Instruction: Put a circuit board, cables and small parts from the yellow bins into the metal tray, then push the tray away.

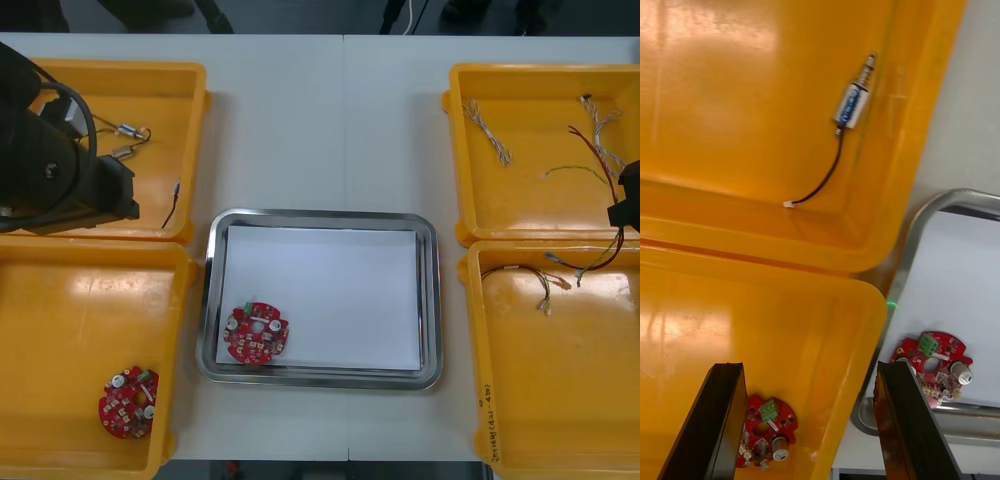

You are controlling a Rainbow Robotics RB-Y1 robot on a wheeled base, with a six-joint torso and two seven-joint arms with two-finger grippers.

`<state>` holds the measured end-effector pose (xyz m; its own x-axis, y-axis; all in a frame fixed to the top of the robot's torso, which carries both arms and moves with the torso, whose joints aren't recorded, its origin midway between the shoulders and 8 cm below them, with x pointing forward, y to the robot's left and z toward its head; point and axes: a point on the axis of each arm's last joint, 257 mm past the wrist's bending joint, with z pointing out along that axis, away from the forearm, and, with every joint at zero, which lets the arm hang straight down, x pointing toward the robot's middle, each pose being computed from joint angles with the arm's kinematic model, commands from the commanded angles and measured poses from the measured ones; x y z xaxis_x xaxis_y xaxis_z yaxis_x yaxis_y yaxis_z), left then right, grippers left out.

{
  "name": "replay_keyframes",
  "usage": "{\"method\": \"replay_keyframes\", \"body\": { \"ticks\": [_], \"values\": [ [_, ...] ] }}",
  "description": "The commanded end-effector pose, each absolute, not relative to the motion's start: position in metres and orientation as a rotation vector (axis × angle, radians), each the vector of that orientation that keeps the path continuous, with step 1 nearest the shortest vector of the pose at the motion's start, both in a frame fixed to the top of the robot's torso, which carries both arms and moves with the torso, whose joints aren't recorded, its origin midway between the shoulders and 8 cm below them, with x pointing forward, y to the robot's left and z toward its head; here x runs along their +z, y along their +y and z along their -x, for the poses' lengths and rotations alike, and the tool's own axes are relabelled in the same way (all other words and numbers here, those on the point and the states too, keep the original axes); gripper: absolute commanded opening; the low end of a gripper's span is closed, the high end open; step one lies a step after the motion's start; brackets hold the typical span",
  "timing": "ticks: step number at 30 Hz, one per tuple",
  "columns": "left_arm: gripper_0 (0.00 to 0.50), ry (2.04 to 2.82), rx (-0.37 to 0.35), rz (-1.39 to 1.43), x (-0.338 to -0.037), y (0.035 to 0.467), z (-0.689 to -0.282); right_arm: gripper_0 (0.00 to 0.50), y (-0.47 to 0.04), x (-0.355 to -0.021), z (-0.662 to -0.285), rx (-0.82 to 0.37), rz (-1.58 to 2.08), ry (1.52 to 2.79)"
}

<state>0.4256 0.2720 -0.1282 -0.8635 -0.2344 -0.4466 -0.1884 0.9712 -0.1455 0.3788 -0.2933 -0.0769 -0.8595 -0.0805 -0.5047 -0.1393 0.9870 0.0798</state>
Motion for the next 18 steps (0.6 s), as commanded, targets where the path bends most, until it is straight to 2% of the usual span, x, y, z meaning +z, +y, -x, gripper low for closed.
{"method": "replay_keyframes", "body": {
  "ticks": [1, 7, 12, 18],
  "values": [
    [0.5, 2.653, -0.025, 0.244, -0.124, 0.324, -0.423, 0.0, -0.282, -0.062, -0.387, 0.046, 0.399, 2.569],
    [0.5, 2.643, 0.02, 0.252, -0.12, 0.356, -0.424, 0.0, -0.268, -0.072, -0.384, -0.029, 0.647, 2.546],
    [0.5, 2.639, 0.042, 0.201, -0.117, 0.374, -0.432, 0.0, -0.239, -0.078, -0.383, -0.123, 0.919, 2.452],
    [0.5, 2.615, 0.047, 0.086, -0.118, 0.378, -0.446, 0.0, -0.198, -0.088, -0.379, -0.127, 1.142, 2.353]
  ]
}}
